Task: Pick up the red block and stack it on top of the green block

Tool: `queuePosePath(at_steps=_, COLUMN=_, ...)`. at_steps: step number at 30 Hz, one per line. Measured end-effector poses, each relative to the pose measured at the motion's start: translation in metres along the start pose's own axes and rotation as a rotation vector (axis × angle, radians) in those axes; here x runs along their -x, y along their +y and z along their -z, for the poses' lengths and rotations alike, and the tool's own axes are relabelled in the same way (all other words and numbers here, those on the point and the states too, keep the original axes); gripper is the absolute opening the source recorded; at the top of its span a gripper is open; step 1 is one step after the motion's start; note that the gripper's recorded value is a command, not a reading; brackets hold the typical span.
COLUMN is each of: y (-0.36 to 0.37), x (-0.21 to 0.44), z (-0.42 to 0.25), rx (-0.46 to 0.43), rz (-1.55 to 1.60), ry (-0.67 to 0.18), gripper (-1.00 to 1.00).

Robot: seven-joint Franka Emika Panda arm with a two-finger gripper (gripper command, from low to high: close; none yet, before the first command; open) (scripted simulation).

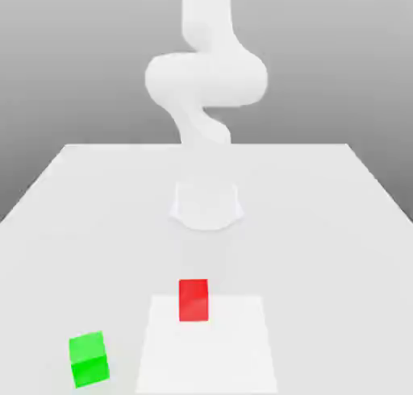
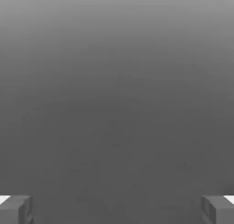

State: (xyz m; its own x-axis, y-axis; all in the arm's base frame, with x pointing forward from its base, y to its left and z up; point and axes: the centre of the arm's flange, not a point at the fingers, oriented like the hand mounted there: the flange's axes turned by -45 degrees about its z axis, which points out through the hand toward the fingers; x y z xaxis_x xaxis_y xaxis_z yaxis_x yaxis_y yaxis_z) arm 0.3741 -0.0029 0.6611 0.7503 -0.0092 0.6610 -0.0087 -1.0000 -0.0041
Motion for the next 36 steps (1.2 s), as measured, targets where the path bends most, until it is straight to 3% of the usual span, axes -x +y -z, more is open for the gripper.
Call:
queuePosePath(at_steps=9, y=0.012, x=0.113, z=-0.199, rx=0.005, rz=0.023, ry=-0.335, gripper=0.00)
queuePosePath(at_steps=18, y=0.021, x=0.314, z=-0.321, rx=-0.011, rz=0.043, ry=-0.695, gripper=0.00)
queuePosePath(at_steps=24, y=0.022, x=0.362, z=-0.362, rx=-0.012, rz=0.044, ry=-0.722, gripper=0.00)
queuePosePath(at_steps=25, y=0.022, x=0.366, z=-0.365, rx=-0.011, rz=0.044, ry=-0.722, gripper=-1.00)
queuePosePath(at_steps=36, y=0.021, x=0.345, z=-0.344, rx=-0.012, rz=0.044, ry=-0.722, gripper=-1.00)
